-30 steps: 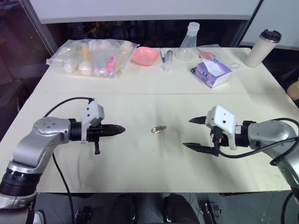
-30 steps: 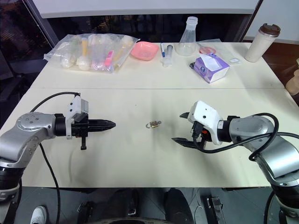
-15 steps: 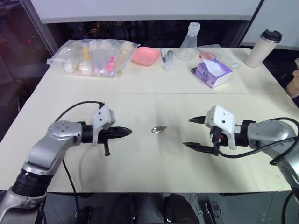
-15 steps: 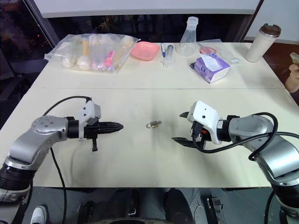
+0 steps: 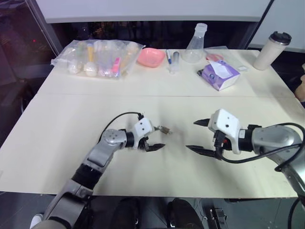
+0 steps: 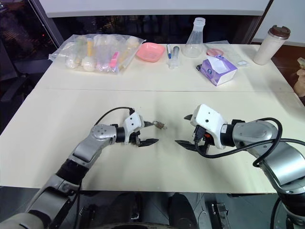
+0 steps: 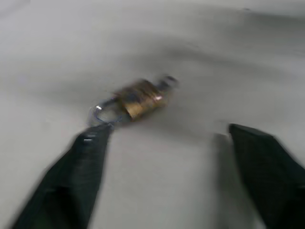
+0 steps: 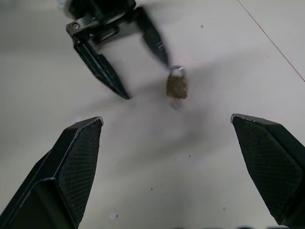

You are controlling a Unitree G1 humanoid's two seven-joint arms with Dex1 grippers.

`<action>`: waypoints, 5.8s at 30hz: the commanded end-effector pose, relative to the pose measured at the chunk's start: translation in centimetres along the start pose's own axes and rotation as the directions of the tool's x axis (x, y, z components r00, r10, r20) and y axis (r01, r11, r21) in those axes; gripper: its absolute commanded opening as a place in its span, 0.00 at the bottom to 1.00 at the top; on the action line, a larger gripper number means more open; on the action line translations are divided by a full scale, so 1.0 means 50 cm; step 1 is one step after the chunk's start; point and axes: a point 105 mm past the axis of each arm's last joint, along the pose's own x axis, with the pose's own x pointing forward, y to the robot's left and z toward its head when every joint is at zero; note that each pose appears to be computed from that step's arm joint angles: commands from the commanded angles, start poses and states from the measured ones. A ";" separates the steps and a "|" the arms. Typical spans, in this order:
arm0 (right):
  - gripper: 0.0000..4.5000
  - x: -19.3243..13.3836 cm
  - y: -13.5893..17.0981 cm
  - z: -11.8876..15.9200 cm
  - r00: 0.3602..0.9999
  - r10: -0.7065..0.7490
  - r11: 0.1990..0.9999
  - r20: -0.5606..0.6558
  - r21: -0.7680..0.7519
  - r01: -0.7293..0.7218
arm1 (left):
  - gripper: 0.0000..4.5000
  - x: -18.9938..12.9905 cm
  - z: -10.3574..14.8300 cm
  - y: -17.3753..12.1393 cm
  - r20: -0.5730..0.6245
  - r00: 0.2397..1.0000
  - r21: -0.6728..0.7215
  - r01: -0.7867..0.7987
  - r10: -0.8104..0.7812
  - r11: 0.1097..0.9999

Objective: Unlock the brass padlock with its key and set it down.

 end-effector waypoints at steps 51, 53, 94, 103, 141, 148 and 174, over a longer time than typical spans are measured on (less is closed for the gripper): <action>1.00 0.096 -0.015 0.103 0.964 -0.136 0.815 0.229 -0.528 0.240 | 0.17 -0.197 0.077 0.087 0.022 0.966 0.083 0.256 -0.259 0.963; 1.00 0.111 -0.014 0.115 0.958 -0.115 0.751 0.264 -0.607 0.258 | 0.17 -0.207 0.094 0.090 0.029 0.967 0.086 0.249 -0.252 0.965; 0.01 0.192 0.006 0.147 0.954 0.039 0.639 0.297 -0.741 0.204 | 0.17 -0.196 0.132 0.085 0.027 0.978 0.165 0.201 -0.208 0.966; 0.01 0.197 0.013 0.168 0.943 0.045 0.573 0.330 -0.782 0.246 | 0.17 -0.189 0.136 0.086 0.044 0.978 0.128 0.196 -0.203 0.972; 0.46 0.182 0.015 0.189 0.917 0.076 0.250 0.392 -0.898 0.364 | 0.17 -0.196 0.143 0.084 0.031 0.965 0.020 0.260 -0.260 0.965; 0.46 0.187 0.010 0.180 0.927 0.080 0.217 0.367 -0.914 0.343 | 0.17 -0.199 0.147 0.079 0.034 0.962 0.019 0.272 -0.272 0.962; 0.02 0.192 0.001 0.159 0.942 0.093 0.316 0.321 -0.907 0.278 | 0.17 -0.186 0.154 0.080 0.039 0.977 0.149 0.202 -0.210 0.968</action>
